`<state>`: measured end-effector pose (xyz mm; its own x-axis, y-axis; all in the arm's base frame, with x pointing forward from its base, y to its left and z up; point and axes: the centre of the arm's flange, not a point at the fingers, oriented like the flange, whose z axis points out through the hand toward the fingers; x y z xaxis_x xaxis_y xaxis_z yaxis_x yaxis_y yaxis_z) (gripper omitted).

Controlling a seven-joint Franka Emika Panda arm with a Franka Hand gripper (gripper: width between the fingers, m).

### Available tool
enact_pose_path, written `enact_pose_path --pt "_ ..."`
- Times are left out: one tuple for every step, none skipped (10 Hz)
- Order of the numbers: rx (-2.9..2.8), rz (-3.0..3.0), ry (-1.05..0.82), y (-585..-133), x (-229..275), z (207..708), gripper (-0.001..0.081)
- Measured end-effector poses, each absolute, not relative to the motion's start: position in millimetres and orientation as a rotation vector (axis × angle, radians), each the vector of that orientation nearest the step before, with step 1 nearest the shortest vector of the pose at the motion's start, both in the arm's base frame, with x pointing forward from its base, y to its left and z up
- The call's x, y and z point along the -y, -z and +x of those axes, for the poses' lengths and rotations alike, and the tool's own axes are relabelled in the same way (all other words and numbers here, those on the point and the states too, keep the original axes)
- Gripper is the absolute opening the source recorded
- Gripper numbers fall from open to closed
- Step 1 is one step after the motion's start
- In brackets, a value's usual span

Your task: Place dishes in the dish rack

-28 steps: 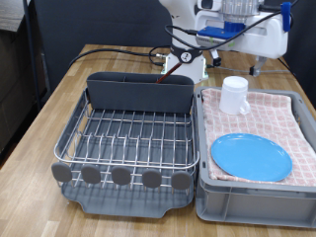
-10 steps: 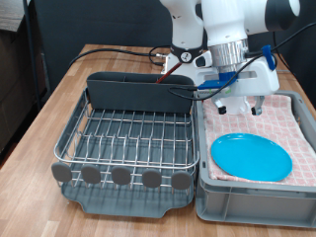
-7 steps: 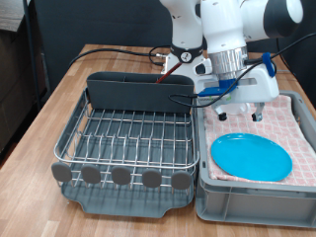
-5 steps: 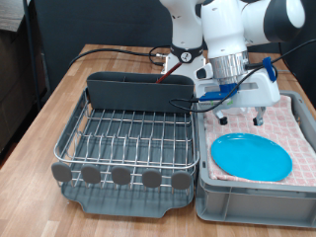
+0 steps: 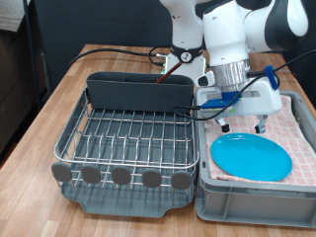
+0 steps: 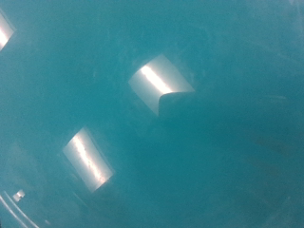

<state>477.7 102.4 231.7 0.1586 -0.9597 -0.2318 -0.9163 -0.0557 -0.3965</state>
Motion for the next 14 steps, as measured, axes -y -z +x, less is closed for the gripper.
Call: enact_pose_path --pt "-1.782 -1.991 0.13 -229.8 -102.6 478.7 0.0802" --pt "-1.785 -1.988 0.131 -228.4 -102.8 479.5 0.0802" --pt "-1.787 -1.988 0.131 -227.4 -102.9 479.9 0.0802" --pt "-1.787 -1.988 0.132 -226.9 -102.9 479.9 0.0802" --pt "-1.789 -1.985 0.132 -226.7 -102.8 479.9 0.0802" --pt "-1.791 -1.984 0.133 -226.5 -102.6 479.9 0.0802" --pt "-1.793 -1.984 0.135 -226.0 -102.3 479.8 0.0711" --pt "-1.794 -1.985 0.137 -225.7 -102.1 479.7 0.0711" --pt "-1.797 -1.984 0.143 -225.8 -101.8 479.7 0.0547" --pt "-1.798 -1.984 0.151 -226.2 -101.3 479.9 0.0383" --pt "-1.799 -1.985 0.154 -226.4 -101.3 479.9 0.0383" --pt "-1.799 -1.985 0.155 -226.4 -101.4 479.8 0.0225" --pt "-1.798 -1.985 0.155 -226.4 -101.7 479.8 0.0225" --pt "-1.798 -1.986 0.156 -226.4 -101.9 479.7 0.006"
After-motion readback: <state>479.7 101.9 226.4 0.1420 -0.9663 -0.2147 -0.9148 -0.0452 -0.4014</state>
